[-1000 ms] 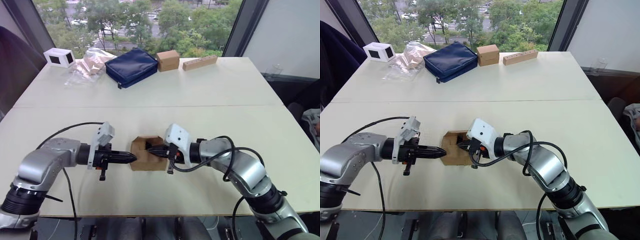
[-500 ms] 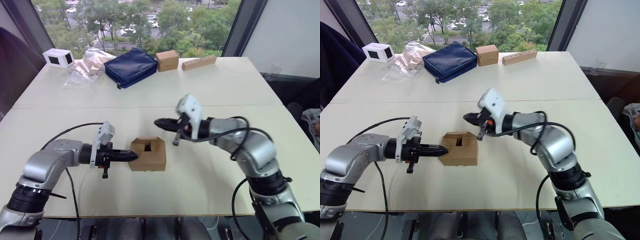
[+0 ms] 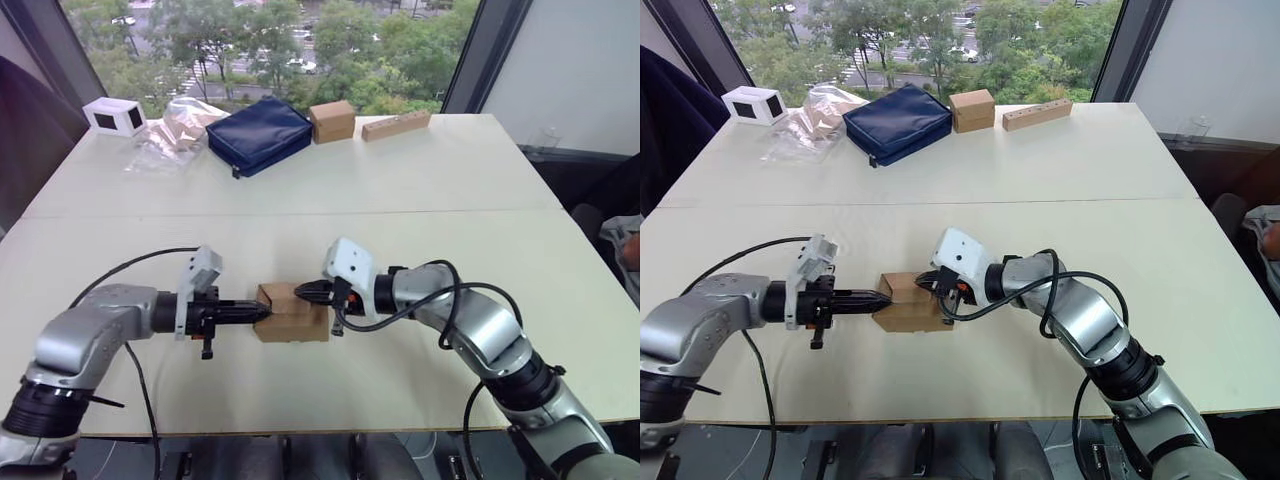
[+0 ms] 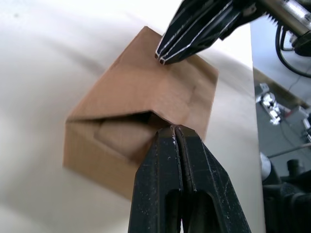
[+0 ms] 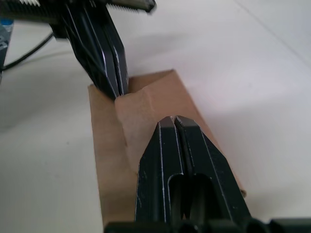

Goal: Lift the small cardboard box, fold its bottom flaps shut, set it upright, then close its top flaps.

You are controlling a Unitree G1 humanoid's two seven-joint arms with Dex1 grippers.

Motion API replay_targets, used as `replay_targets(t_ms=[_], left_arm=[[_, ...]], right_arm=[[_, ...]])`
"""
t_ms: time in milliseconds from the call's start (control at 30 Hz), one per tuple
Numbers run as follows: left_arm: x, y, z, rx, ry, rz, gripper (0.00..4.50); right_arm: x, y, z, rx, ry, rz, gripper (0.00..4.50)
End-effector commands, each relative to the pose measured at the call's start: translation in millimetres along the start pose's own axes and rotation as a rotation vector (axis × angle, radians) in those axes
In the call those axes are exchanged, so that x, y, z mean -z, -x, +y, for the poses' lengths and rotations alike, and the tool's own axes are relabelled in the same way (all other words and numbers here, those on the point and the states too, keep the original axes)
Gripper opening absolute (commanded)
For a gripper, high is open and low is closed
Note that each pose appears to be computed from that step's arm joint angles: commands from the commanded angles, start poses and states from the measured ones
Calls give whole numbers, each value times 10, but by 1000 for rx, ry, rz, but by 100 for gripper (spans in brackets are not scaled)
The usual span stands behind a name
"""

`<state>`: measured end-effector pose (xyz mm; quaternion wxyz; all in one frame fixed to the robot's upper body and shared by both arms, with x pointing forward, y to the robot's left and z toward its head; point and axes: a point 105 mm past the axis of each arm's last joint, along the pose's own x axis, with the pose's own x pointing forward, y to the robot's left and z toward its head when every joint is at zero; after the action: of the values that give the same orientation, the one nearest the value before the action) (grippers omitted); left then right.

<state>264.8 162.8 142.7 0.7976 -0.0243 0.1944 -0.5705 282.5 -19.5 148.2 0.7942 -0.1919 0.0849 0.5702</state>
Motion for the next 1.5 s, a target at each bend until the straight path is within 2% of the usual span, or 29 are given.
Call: replay_targets(t_ms=[33,333,567,800,1500], left_arm=[[-254,109,75,-43,-31,-83,4],[-272,-184,222,-62,-80,-85,4],[-277,-373,340,-81,-98,-99,4],[-286,-403,346,-69,-61,-134,4],[-204,-419,234,-46,-44,-126,4]], right_arm=[[-106,30,-27,17,40,-34,0],[-212,46,-47,28,49,-74,0],[-324,152,105,-15,78,-121,0],[-265,166,258,-60,80,-92,0],[-40,30,61,29,145,22,0]])
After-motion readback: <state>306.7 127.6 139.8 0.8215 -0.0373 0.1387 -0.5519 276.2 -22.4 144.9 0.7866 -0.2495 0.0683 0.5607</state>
